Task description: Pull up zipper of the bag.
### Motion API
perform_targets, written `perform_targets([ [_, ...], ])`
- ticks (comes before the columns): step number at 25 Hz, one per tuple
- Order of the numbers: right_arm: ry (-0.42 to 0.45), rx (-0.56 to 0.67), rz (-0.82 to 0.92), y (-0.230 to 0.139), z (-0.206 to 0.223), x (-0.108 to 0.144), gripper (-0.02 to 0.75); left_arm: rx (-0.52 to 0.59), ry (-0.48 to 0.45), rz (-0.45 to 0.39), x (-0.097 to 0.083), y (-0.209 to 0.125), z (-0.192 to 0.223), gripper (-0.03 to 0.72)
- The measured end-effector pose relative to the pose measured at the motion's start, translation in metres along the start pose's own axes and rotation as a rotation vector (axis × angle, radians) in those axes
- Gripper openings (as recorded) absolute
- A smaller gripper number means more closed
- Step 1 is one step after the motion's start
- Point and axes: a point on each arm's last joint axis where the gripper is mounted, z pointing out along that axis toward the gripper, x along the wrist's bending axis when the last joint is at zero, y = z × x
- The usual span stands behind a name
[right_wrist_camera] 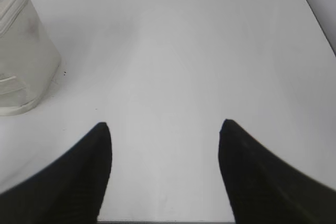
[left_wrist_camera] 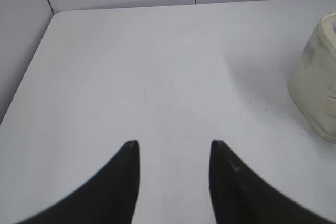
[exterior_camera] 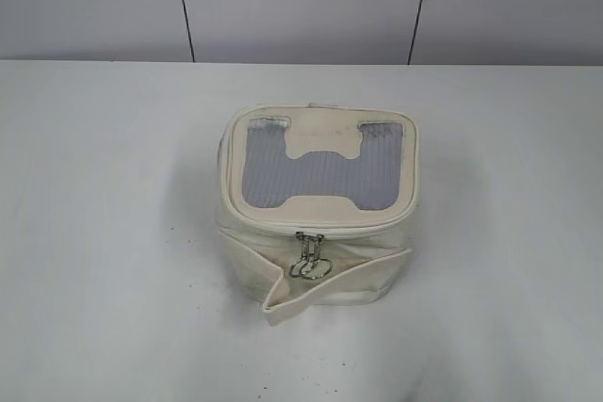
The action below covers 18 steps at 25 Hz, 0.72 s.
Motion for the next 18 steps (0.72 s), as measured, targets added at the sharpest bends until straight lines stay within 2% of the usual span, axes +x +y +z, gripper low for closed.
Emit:
perform_targets([
  [18, 0.000, 0.000, 0.000, 0.0000, 0.0000, 0.0000, 0.499, 0.000, 0.000, 0.000, 0.0000, 0.0000, 0.0000, 0.307],
])
